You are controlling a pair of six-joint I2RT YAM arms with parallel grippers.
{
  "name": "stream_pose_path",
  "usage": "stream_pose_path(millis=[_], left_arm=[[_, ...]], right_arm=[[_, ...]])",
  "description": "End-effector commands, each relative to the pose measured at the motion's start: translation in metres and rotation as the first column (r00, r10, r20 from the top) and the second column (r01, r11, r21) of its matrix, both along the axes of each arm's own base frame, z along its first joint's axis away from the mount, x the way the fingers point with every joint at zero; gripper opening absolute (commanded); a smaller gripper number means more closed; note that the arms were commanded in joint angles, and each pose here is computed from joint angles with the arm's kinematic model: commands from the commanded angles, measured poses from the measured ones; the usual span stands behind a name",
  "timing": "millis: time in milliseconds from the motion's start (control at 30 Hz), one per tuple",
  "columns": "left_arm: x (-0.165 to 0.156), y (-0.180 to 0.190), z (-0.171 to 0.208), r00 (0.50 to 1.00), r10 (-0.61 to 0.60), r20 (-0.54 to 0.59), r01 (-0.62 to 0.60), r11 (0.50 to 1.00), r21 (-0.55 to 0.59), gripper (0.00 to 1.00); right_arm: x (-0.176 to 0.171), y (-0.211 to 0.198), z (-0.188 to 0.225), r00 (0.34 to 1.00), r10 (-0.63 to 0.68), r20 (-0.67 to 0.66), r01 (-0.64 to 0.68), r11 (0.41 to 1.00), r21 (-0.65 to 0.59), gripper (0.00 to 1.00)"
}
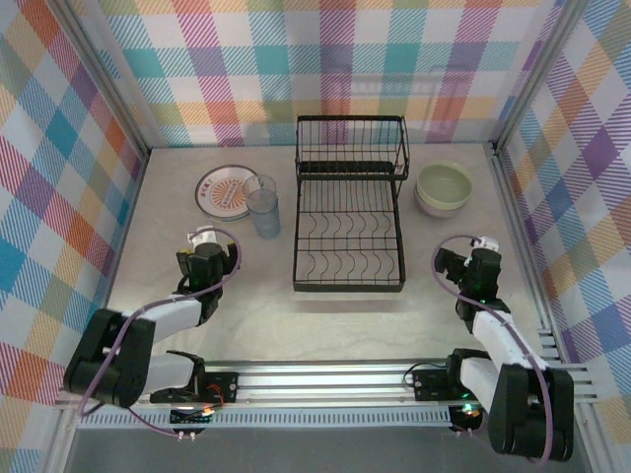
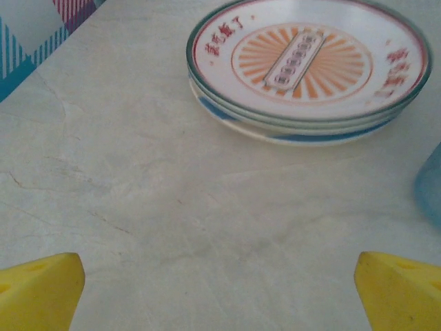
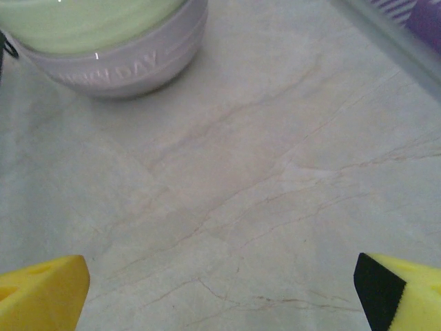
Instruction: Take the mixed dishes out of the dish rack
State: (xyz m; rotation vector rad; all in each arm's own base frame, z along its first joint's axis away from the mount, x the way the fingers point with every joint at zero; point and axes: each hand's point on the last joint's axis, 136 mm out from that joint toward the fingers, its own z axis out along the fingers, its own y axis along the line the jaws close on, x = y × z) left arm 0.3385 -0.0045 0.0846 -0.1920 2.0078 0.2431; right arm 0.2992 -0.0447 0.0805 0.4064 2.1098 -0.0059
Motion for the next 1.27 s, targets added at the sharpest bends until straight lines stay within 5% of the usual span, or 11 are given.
stream_pose_path(millis=[0, 133, 667, 1233], left_arm=[[0.019, -0.010, 0.046, 0.969, -0.054, 0.239, 0.038, 0.997, 0.071, 1.00], [0.022, -0.012, 0.031, 0.949, -0.078, 0.306, 0.051, 0.994, 0.094, 1.00], [0.027, -0.006, 0.024, 0.962, -0.078, 0.262, 0.069, 0.997, 0.040, 1.00], [0.036, -0.018, 0.011, 0.962, -0.174, 0.208, 0.173, 0.985, 0.023, 1.00]], right_arm=[[0.025, 0.002, 0.034, 0.985, 0.045, 0.164, -0.040, 0.999, -0.034, 0.99], [0.038, 0.006, 0.034, 0.983, 0.080, 0.164, -0.075, 0.996, -0.038, 0.99], [0.081, 0.054, 0.029, 0.881, 0.359, 0.307, -0.359, 0.932, -0.058, 0.99], [0.095, 0.069, 0.015, 0.889, 0.397, 0.229, -0.382, 0.918, -0.108, 0.99]])
